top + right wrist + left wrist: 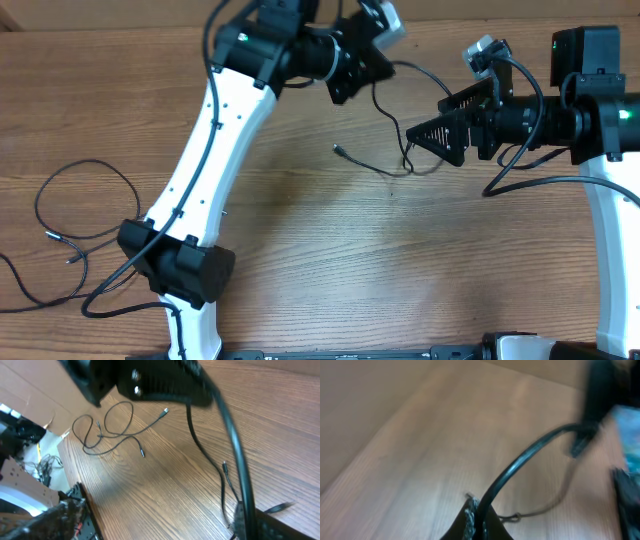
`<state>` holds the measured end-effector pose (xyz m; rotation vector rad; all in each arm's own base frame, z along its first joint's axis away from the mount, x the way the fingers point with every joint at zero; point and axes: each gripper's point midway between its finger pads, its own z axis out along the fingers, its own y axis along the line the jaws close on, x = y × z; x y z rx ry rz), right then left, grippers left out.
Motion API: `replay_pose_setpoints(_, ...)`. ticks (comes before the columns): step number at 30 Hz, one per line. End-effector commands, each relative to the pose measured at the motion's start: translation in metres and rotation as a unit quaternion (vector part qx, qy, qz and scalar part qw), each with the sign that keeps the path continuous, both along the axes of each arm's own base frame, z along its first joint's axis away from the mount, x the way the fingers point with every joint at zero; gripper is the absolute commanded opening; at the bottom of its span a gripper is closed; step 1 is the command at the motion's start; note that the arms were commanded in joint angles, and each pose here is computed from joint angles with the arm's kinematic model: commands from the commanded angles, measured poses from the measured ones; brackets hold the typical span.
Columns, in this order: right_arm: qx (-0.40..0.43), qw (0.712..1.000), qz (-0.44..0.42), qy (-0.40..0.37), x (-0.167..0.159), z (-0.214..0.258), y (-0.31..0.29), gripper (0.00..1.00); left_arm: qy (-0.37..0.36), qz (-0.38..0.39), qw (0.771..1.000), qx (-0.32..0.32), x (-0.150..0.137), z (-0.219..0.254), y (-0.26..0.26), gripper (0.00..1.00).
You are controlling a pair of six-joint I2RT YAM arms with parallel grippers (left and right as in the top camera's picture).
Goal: Untangle cables
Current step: 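Carry the held cable to the upper left with the left gripper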
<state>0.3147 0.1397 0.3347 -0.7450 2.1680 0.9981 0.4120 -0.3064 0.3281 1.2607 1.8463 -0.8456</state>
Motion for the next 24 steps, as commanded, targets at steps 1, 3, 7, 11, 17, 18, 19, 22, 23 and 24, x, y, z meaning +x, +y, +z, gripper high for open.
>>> replay_pose_setpoints(1,-0.011,1.0,-0.006,-0.001,0.001,-0.001,-0.003,1.0,0.054,0.143,0.988,-0.034,0.039,0.021,0.043,0.04)
replay_pose_setpoints(3,-0.014,1.0,-0.008,-0.001,0.002,-0.002,-0.004,1.0,0.061,0.17,0.983,-0.045,0.05,0.024,0.059,0.04)
replay_pose_setpoints(7,-0.018,1.0,-0.011,-0.001,0.002,-0.003,-0.005,1.0,0.079,0.232,0.967,-0.066,0.074,0.028,0.101,0.04)
replay_pose_setpoints(11,-0.018,1.0,-0.011,-0.001,0.002,-0.003,-0.005,1.0,0.086,0.279,0.954,-0.074,0.09,0.028,0.144,0.04)
replay_pose_setpoints(17,-0.018,1.0,-0.011,-0.001,0.002,-0.003,-0.005,1.0,0.077,0.348,0.932,-0.07,0.108,0.025,0.208,0.04)
replay_pose_setpoints(18,-0.018,1.0,-0.011,-0.001,0.002,-0.003,-0.005,1.0,0.076,0.361,0.927,-0.067,0.111,0.024,0.217,0.04)
replay_pose_setpoints(19,-0.018,1.0,-0.011,-0.001,0.002,-0.003,-0.005,1.0,0.077,0.377,0.921,-0.065,0.113,0.023,0.227,0.04)
replay_pose_setpoints(22,-0.018,1.0,-0.011,-0.001,0.002,-0.003,-0.005,1.0,0.087,0.441,0.891,-0.063,0.121,0.019,0.26,0.04)
replay_pose_setpoints(23,-0.018,1.0,-0.011,-0.002,0.002,-0.003,-0.005,1.0,0.091,0.458,0.882,-0.064,0.123,0.018,0.268,0.04)
replay_pose_setpoints(24,-0.018,1.0,-0.011,-0.002,0.002,-0.003,-0.005,1.0,0.095,0.471,0.875,-0.065,0.124,0.017,0.275,0.04)
